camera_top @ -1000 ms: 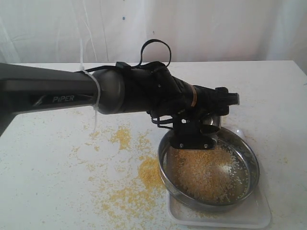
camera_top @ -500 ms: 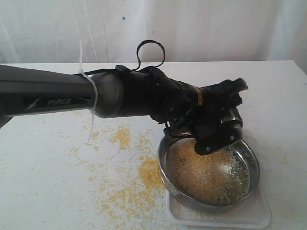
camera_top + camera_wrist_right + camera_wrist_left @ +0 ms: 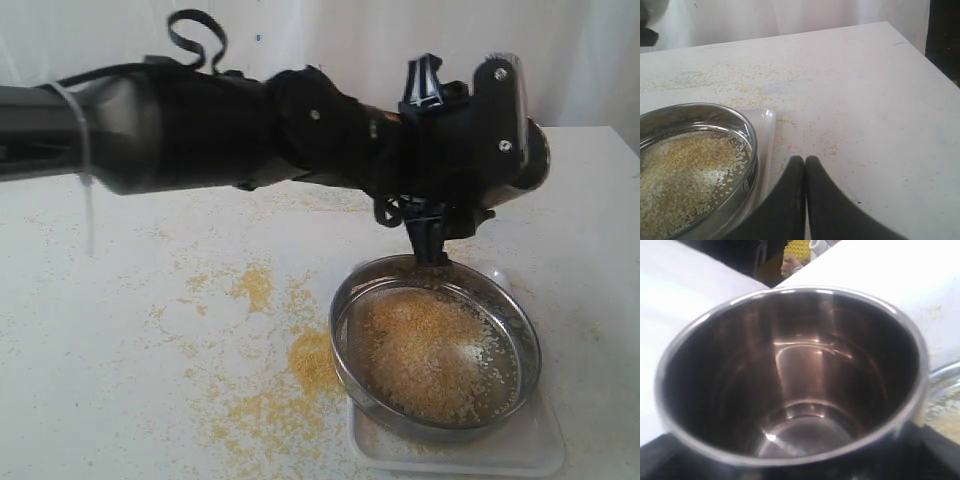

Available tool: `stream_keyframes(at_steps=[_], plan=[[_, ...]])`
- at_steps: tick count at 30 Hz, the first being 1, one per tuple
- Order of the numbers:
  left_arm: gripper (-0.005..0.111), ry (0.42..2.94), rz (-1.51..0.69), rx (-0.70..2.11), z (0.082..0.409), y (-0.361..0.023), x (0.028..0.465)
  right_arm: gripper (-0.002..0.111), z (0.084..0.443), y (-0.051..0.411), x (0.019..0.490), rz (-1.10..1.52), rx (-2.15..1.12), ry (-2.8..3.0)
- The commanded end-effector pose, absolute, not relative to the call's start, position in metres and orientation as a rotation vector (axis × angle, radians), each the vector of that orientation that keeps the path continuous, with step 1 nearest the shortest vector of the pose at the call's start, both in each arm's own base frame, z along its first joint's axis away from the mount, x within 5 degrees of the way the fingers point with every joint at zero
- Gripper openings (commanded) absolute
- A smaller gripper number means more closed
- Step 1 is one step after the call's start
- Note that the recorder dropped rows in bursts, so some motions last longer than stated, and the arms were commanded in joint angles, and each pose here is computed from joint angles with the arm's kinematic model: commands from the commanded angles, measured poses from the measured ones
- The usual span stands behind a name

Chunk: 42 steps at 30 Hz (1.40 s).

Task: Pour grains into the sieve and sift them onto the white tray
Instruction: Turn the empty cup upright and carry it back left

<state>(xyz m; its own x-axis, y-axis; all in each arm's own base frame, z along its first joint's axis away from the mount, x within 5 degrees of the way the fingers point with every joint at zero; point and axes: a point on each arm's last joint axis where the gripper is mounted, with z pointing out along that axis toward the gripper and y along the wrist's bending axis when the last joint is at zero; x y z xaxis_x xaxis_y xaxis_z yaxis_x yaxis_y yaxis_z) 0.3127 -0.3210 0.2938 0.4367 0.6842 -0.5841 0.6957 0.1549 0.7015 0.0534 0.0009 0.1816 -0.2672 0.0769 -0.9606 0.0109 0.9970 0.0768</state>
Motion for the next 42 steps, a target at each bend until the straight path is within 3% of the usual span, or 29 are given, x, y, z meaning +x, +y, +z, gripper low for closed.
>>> stream_keyframes(at_steps=[1, 6, 10, 16, 21, 32, 42], plan=[[0.0, 1.439, -0.13, 1.476, 0.285, -0.287, 0.297, 0.0, 0.182, 0.001, 0.053, 0.06, 0.06, 1.833], [0.0, 1.624, -0.083, 1.374, 0.252, -0.236, 0.27, 0.0, 0.182, 0.001, 0.053, 0.06, 0.06, 1.833], [0.0, 1.779, 0.019, 1.117, 0.234, -0.188, 0.254, 0.0, 0.182, 0.001, 0.053, 0.06, 0.06, 1.833], [0.0, 1.942, 0.083, 0.494, 0.203, -0.11, 0.229, 0.0, 0.182, 0.001, 0.053, 0.06, 0.06, 1.833], [0.0, 2.002, 0.076, 0.34, 0.171, -0.07, 0.208, 0.0, 0.182, 0.001, 0.053, 0.06, 0.06, 1.833], [0.0, 1.989, 0.068, 0.642, 0.154, -0.062, 0.193, 0.0, 0.182, 0.001, 0.053, 0.06, 0.06, 1.833], [0.0, 1.867, -0.018, 0.528, 0.167, -0.066, 0.198, 0.0, 0.182, 0.001, 0.053, 0.06, 0.06, 1.833]])
